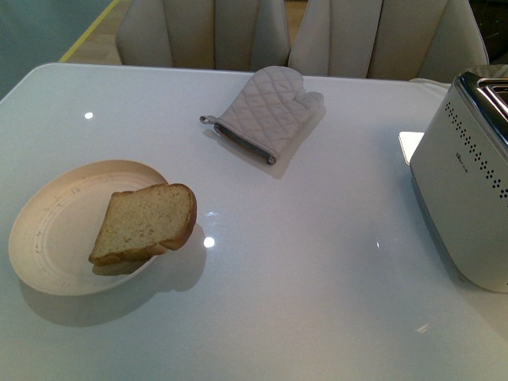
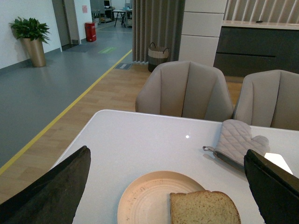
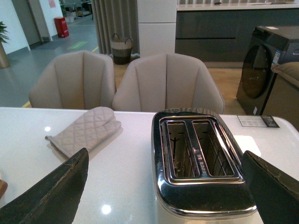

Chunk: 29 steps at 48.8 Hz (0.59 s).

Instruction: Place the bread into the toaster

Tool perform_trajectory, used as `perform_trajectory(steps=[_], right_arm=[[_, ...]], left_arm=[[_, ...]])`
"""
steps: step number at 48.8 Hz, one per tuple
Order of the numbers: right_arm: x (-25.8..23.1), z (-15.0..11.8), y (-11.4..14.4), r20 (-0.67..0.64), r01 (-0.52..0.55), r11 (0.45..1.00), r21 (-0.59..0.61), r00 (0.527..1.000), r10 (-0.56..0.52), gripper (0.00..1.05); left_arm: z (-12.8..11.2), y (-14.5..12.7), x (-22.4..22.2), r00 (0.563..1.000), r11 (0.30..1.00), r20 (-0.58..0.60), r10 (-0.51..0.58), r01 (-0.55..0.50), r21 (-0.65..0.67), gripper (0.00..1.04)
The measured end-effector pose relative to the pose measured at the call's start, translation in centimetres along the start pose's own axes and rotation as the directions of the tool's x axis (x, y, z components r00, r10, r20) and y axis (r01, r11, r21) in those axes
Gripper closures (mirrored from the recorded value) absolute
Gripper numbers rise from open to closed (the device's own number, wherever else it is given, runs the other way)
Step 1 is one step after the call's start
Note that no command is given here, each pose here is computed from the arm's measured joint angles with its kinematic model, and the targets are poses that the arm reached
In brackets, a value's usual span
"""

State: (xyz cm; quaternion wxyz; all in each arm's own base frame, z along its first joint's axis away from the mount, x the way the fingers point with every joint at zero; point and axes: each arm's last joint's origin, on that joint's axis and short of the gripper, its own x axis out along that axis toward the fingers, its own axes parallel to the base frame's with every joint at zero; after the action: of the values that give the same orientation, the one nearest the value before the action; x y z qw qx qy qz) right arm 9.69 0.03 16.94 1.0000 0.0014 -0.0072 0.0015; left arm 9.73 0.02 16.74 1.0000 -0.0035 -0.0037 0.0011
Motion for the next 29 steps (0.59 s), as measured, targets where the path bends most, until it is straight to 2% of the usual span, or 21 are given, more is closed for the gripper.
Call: perform_trajectory(steps=[21, 22, 23, 25, 29], right_arm=[[0.0, 0.0, 0.0, 0.0, 0.0, 1.0, 0.0, 1.0, 0.0, 0.09], [0.0, 0.0, 0.0, 0.0, 0.0, 1.0, 0.0, 1.0, 0.0, 0.09], [0.0, 0.0, 0.0, 0.0, 0.0, 1.0, 0.0, 1.0, 0.0, 0.09], [0.0, 0.0, 0.0, 0.0, 0.0, 1.0, 0.0, 1.0, 0.0, 0.09], [0.0, 0.0, 0.0, 0.0, 0.0, 1.0, 0.0, 1.0, 0.0, 0.09]], left_arm=[[0.0, 0.0, 0.0, 1.0, 1.0, 0.0, 0.0, 0.0, 0.0, 0.07], [0.0, 0.0, 0.0, 1.0, 1.0, -0.014, -0.012, 0.011, -0.019, 0.07], [-0.1, -0.1, 0.0, 0.994, 0.994, -0.091, -0.063, 0.055, -0.092, 0.07], [0.0, 0.0, 0.4, 0.972, 0.973, -0.206, -0.113, 0.066, -0.223, 0.07], [0.7, 0.3, 1.6, 0.953, 0.909, -0.275, -0.128, 0.002, -0.416, 0.07]])
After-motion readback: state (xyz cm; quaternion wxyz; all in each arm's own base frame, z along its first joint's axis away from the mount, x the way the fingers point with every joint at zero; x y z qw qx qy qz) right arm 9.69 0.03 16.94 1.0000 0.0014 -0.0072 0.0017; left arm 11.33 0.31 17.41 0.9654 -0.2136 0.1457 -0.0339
